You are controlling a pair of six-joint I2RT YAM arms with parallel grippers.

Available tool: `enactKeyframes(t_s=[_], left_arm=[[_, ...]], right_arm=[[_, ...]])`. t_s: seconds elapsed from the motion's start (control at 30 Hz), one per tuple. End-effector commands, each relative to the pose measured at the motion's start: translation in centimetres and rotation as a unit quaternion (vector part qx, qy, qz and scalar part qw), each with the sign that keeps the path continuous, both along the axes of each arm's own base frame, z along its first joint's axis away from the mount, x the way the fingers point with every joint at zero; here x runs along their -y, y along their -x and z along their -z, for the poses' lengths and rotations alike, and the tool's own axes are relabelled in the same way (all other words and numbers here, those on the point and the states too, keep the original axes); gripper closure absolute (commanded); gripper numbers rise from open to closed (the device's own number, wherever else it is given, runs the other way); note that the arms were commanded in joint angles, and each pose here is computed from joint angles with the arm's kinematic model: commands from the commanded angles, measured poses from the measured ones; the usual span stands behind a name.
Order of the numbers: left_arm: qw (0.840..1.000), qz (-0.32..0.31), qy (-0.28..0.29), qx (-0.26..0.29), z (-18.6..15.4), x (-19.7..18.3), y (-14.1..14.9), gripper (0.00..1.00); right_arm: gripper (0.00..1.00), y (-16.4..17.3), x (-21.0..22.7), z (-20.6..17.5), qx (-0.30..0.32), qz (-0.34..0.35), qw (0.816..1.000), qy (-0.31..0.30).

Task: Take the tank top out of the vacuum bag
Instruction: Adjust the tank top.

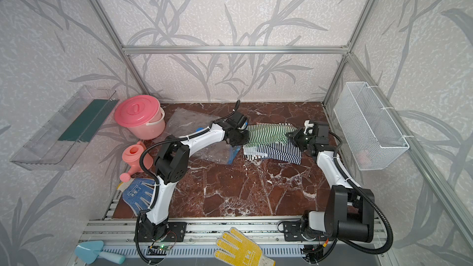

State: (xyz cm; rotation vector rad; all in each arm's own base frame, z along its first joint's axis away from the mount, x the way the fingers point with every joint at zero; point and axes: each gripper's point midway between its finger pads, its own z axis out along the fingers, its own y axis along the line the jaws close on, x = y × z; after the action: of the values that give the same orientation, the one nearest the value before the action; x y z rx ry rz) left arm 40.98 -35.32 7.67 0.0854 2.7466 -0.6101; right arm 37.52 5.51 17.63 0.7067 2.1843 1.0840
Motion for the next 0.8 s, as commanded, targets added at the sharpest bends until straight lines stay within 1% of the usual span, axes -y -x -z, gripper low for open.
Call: enactKeyframes(t_s=[0.0, 0.2, 0.43, 0.77], left_arm=[[0.999, 0.017, 0.024, 0.016, -3.6, 0.2, 0.9, 1.00], [0.999, 0.026, 0.046, 0.007, -5.1, 0.6, 1.7, 1.00], [0.999, 0.024, 0.037, 0.018, -6.2, -0.5, 2.3, 1.00], [1.000, 0.024, 0.013, 0.003, -4.9, -1.3, 3.0, 1.00]], right_arm=[[1.00, 1.2, 0.5, 0.0, 0.001, 0.005, 1.000, 0.023], [1.00, 2.3, 1.0, 1.8, -0.022, 0.013, 0.999, 0.026], [1.00, 3.3, 1.6, 3.3, -0.046, 0.017, 0.998, 0.038], [1.00, 6.1, 2.8, 6.6, -0.095, 0.035, 0.993, 0.066]])
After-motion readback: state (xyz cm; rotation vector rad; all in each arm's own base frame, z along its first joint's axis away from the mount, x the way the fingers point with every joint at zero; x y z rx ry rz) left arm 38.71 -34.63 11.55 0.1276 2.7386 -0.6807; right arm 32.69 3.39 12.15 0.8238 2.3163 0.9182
